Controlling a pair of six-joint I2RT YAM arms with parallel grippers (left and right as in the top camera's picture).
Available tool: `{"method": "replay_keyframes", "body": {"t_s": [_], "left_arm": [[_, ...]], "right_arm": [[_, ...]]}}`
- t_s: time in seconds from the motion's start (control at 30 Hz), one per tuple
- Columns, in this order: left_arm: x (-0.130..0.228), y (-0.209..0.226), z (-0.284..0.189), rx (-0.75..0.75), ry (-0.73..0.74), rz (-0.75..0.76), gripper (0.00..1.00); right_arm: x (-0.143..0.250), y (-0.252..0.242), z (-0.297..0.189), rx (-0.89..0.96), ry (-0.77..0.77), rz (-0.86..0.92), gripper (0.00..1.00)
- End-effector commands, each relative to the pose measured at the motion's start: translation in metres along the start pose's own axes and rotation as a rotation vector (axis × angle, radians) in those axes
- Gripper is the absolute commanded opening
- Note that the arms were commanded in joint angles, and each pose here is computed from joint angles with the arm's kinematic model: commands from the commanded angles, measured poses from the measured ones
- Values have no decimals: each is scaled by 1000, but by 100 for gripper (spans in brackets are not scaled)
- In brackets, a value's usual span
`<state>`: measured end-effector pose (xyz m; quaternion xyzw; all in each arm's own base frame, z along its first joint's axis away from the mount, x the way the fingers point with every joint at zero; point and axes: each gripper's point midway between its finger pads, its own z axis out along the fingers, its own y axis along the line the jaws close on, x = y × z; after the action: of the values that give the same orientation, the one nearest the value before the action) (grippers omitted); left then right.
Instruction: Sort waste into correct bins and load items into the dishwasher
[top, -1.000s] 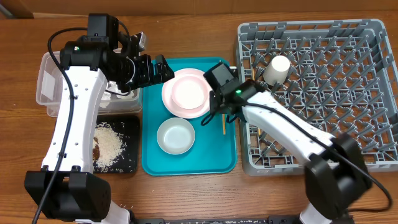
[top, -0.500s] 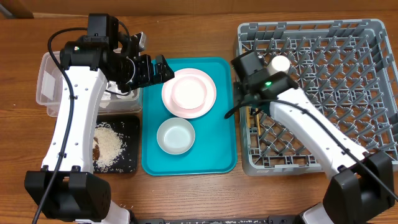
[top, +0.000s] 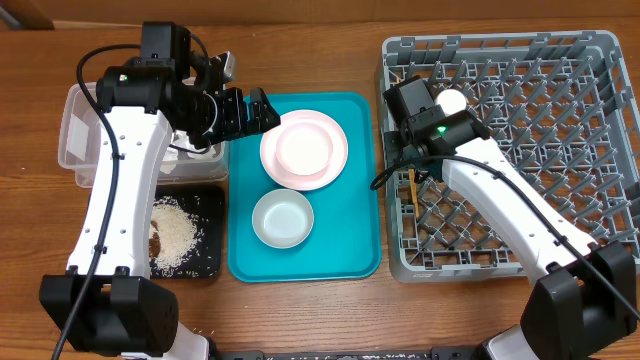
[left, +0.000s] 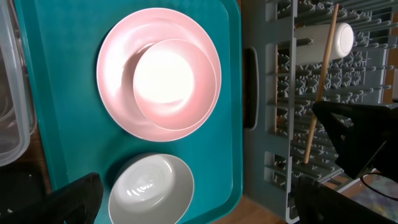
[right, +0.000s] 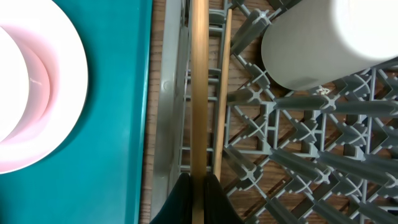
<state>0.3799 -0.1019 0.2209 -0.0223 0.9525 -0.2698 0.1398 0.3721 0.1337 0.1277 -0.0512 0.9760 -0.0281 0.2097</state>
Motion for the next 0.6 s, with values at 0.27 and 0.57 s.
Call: {"method": "replay_keyframes", "body": {"t_s": [0.27, 0.57], "left_arm": [[-2, 0, 0, -4, -4, -7, 100], [-2, 0, 0, -4, -4, -7, 100]], "right_arm": [[-12, -2, -12, -1, -43, 1, 26], [-14, 19, -13, -122, -40, 13, 27]]}}
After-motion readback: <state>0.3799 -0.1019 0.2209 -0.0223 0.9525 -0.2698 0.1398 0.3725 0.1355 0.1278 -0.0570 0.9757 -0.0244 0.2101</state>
